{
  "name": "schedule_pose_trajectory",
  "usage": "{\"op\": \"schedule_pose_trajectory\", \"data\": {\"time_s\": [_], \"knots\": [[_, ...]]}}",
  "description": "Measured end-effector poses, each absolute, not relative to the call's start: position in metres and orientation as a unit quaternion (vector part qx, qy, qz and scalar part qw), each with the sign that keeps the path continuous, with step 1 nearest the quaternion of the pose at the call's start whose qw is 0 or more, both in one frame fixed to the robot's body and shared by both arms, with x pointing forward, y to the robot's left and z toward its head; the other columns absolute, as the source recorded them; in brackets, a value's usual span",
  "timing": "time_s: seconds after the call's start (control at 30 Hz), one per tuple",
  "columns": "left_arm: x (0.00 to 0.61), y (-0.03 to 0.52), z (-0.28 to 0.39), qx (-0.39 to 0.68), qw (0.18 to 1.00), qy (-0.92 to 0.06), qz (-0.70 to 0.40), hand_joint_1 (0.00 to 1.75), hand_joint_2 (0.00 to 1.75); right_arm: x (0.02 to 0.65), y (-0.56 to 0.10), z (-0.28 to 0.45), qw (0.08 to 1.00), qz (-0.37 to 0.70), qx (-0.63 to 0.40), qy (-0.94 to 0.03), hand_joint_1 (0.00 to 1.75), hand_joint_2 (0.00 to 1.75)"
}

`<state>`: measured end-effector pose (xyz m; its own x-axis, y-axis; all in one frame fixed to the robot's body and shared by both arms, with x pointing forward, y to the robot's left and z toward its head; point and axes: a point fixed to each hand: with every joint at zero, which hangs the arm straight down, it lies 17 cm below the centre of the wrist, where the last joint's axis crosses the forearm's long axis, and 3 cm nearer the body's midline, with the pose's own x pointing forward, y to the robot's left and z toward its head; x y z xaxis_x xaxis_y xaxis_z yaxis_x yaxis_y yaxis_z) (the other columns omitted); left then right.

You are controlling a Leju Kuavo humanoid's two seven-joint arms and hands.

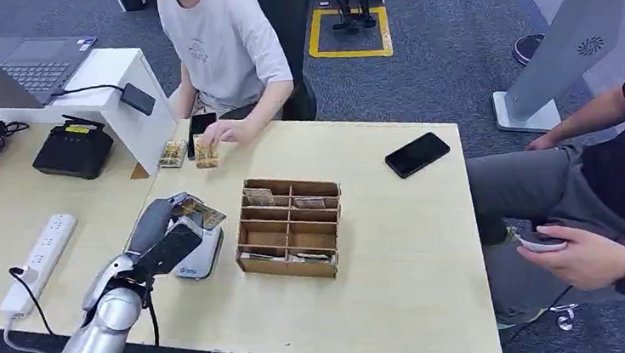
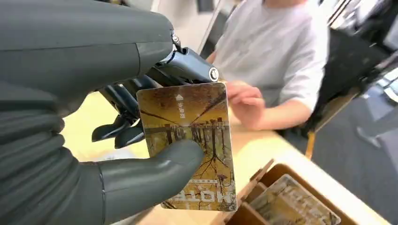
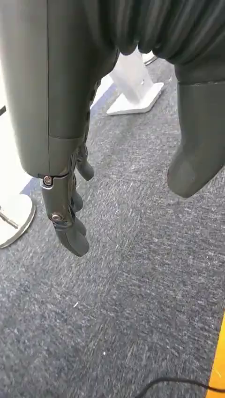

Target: Pass the card to the sensor for recognition and then transmit it.

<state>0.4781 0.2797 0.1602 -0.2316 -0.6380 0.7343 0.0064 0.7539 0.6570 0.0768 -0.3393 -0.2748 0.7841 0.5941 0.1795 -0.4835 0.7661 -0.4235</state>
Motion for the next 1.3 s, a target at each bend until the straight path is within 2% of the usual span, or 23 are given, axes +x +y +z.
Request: {"op": "schedule_pose_trajectory", "data": {"time_s": [0.2, 0.57, 1.3], "knots": [[0.481, 0.288, 0.147, 0.208, 0.62, -0.711, -0.258, 1.75, 1.75, 0.073, -0.336, -0.275, 0.929, 0.287, -0.179, -0.153, 0.0, 1.75], [0.483, 0.309, 0.099, 0.269, 0.664, -0.642, -0.273, 1.75, 1.75, 0.072, -0.333, -0.276, 0.929, 0.288, -0.177, -0.151, 0.0, 1.75], [0.489, 0.327, 0.081, 0.32, 0.68, -0.614, -0.242, 1.75, 1.75, 0.074, -0.332, -0.276, 0.926, 0.298, -0.178, -0.15, 0.0, 1.75]]}}
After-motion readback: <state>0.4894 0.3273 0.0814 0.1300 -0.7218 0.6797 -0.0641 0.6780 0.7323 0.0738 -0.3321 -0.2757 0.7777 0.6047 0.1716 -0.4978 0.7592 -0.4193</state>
